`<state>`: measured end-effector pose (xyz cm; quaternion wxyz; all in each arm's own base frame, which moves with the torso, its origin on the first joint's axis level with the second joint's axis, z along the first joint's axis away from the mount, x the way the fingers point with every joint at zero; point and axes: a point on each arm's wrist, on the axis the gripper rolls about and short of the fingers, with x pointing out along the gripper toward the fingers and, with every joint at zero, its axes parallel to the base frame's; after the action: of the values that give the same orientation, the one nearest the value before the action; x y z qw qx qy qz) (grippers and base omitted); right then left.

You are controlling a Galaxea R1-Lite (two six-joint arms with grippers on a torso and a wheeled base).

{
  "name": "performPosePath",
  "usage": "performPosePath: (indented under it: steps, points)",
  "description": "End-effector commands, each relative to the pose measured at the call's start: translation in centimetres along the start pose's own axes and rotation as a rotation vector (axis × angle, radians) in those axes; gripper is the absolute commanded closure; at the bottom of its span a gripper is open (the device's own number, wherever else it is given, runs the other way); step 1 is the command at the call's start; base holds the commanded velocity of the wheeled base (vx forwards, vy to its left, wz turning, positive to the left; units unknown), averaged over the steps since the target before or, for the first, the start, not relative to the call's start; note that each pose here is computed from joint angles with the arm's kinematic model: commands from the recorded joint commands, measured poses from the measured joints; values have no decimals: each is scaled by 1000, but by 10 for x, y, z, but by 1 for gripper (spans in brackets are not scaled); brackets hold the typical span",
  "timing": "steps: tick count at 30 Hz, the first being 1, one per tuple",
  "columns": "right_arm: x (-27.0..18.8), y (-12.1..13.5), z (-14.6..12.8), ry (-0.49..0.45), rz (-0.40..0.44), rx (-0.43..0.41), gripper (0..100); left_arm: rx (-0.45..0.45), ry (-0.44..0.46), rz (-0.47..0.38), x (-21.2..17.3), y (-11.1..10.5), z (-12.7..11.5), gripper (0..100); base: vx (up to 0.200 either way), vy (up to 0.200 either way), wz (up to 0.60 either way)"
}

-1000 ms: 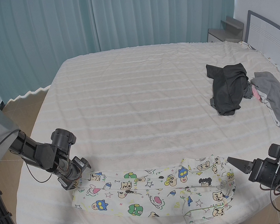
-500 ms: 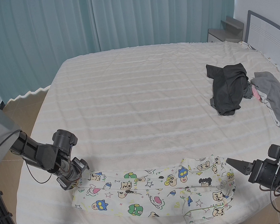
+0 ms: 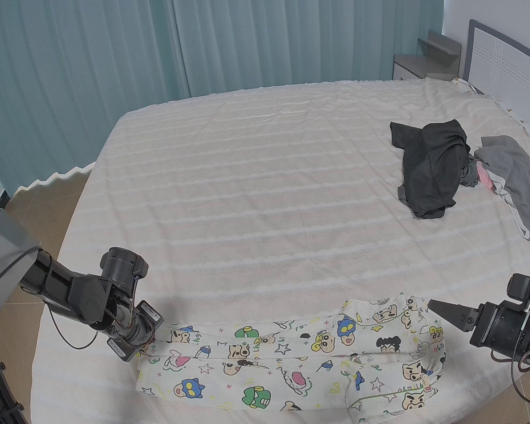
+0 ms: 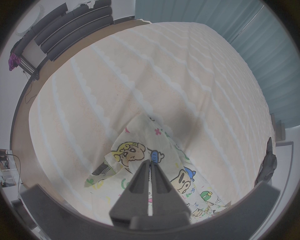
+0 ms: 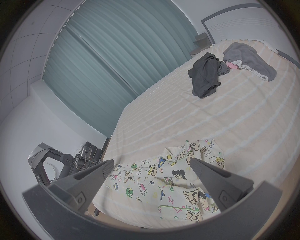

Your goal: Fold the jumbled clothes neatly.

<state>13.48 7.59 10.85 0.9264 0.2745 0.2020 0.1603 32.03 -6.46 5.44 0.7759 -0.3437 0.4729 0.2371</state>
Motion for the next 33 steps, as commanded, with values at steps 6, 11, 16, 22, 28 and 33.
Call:
performPosePath:
  steps: [6, 11, 16, 22, 28, 33]
  points:
    - [-2, -3, -3, 12, -9, -3, 0, 6, 8, 12, -5, 1, -1, 100, 0, 0, 0]
    - [-2, -3, -3, 12, -9, -4, 0, 4, 4, 4, -6, -1, 0, 0, 0, 0, 0]
    - [-2, -3, -3, 11, -11, -4, 0, 5, 0, 1, -5, -2, 0, 0, 0, 0, 0]
    - [-2, -3, -3, 12, -9, -6, 0, 1, -30, 0, -3, -8, 4, 0, 0, 0, 0]
    - [-3, -2, -3, 11, -9, -6, 0, 3, -22, 22, 7, -8, 2, 0, 0, 0, 0]
    - [-3, -2, -3, 10, -8, -6, 0, 6, -9, 49, 17, -6, 0, 0, 0, 0, 0]
